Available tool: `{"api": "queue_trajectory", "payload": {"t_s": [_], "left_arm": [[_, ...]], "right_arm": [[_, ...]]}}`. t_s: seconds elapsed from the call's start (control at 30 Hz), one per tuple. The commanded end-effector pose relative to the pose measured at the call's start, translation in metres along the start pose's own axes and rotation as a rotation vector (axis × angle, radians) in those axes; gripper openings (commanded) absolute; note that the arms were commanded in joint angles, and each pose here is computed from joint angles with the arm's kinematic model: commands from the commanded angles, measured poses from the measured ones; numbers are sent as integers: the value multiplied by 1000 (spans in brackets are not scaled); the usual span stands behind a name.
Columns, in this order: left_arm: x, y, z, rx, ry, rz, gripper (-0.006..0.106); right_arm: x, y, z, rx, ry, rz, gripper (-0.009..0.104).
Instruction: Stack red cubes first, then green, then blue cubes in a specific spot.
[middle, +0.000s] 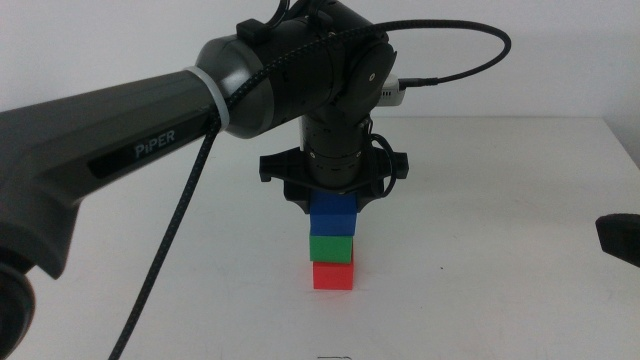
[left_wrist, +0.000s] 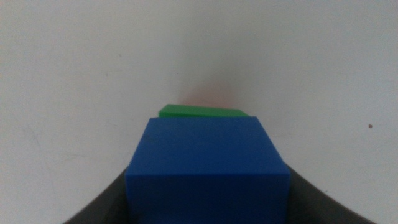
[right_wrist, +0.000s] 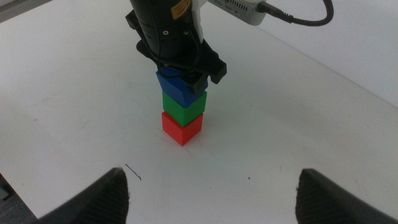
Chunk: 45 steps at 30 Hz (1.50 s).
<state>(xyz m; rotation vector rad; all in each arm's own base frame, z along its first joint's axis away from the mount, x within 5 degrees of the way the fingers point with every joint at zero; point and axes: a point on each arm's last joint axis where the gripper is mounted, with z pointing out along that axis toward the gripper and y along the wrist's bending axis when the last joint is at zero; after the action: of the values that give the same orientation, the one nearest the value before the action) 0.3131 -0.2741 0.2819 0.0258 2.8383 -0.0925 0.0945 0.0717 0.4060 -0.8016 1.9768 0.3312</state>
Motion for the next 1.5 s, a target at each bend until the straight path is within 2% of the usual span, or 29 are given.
{"api": "queue_trajectory", "payload": {"t_s": [0.0, 0.23, 0.4, 0.57, 0.8, 1.03, 1.17, 1.27, 1.47], "left_arm": [[-6, 2, -28, 49, -91, -6, 48], [-7, 3, -28, 43, -95, 0, 80], [-7, 3, -30, 48, -96, 7, 92], [-4, 9, -51, 71, -110, 51, 92], [15, 40, -126, 112, -163, 100, 92], [35, 78, -199, 162, -356, 232, 92], [45, 99, -228, 144, -458, 249, 92], [48, 123, -245, 90, -537, 236, 92], [60, 178, -267, 152, -567, 217, 92]], "right_arm": [[-12, -3, -5, 26, -91, -12, 85], [-12, -3, -5, 26, -91, -12, 85], [-12, -3, -5, 26, -91, -12, 85], [-12, -3, -5, 26, -91, -12, 85], [-12, -3, -5, 26, -91, -12, 85], [-12, -3, -5, 26, -91, -12, 85], [-12, -3, -5, 26, -91, -12, 85], [-12, -3, -5, 26, -91, -12, 85], [-12, -3, -5, 29, -90, -15, 85]]}}
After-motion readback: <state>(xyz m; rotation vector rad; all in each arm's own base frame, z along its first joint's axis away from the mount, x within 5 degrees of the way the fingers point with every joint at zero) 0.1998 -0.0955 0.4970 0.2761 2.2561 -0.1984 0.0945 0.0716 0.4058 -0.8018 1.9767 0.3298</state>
